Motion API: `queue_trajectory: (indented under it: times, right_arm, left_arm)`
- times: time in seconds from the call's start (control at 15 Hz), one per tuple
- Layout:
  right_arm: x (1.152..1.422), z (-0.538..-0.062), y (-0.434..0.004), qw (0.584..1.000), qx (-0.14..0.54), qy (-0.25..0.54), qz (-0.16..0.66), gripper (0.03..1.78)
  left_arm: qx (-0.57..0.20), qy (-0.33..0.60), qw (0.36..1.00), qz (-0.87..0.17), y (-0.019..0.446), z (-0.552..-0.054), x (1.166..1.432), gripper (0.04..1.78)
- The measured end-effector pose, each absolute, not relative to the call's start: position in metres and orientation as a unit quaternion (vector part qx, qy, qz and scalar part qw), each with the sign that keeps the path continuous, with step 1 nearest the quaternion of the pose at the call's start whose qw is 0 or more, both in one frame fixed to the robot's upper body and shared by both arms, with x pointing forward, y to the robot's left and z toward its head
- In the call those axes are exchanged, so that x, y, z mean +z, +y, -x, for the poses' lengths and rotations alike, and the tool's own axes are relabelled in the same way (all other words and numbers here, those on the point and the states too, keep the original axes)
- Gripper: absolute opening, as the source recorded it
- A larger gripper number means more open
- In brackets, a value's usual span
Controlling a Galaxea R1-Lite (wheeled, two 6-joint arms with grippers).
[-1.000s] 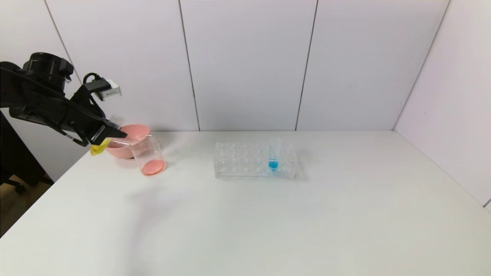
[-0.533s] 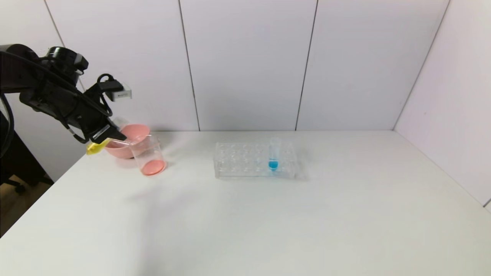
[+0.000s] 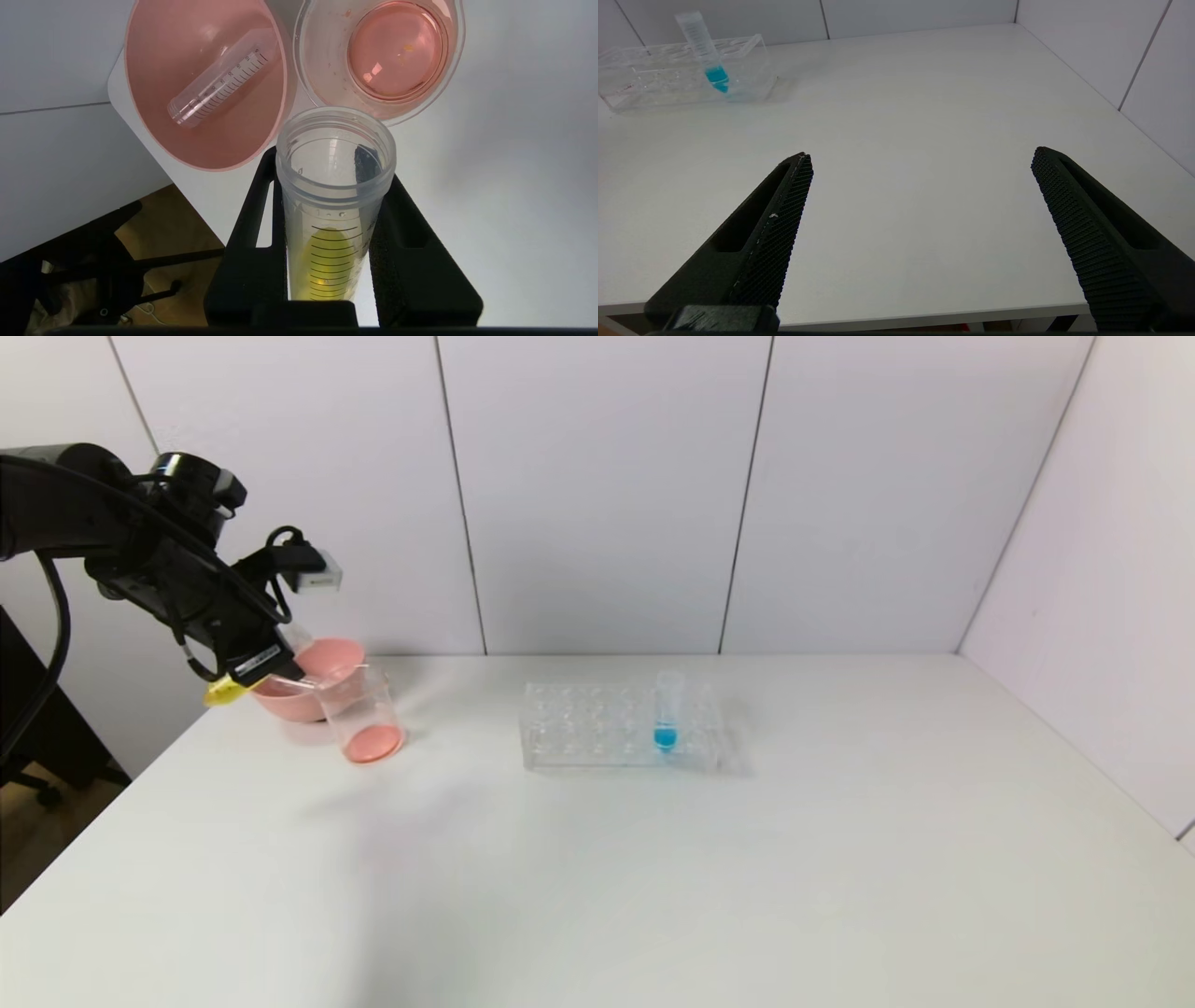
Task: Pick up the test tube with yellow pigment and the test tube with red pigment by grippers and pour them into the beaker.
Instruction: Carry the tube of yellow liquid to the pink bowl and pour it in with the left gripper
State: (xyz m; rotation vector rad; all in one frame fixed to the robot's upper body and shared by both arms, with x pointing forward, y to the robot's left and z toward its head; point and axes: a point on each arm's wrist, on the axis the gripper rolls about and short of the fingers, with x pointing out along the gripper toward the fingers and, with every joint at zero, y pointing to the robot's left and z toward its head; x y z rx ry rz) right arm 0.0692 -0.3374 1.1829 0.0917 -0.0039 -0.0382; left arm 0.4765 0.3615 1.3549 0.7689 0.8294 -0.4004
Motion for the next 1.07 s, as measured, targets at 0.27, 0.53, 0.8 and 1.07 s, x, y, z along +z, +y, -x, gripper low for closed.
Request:
queue_trajectory:
  times: [0.27, 0.53, 0.8, 1.07]
  right_arm:
    - [1.183, -0.069, -0.337, 0.999, -0.019, -0.002, -0.046, 1.71]
    - [1.183, -0.069, -0.337, 0.999, -0.019, -0.002, -0.046, 1.71]
    - [1.183, -0.069, -0.337, 0.999, -0.019, -0.002, -0.046, 1.71]
    - [1.183, -0.069, -0.337, 0.999, -0.019, -0.002, -0.046, 1.71]
  left_arm:
    - [-0.177, 0.402, 0.797, -0.414, 0.352, -0.477, 1.354, 0.50]
    - [-0.154, 0.424, 0.771, -0.449, 0.339, -0.476, 1.353, 0.50]
    - [-0.122, 0.449, 0.742, -0.483, 0.326, -0.476, 1.350, 0.50]
    - [-0.110, 0.464, 0.723, -0.499, 0.318, -0.479, 1.343, 0.50]
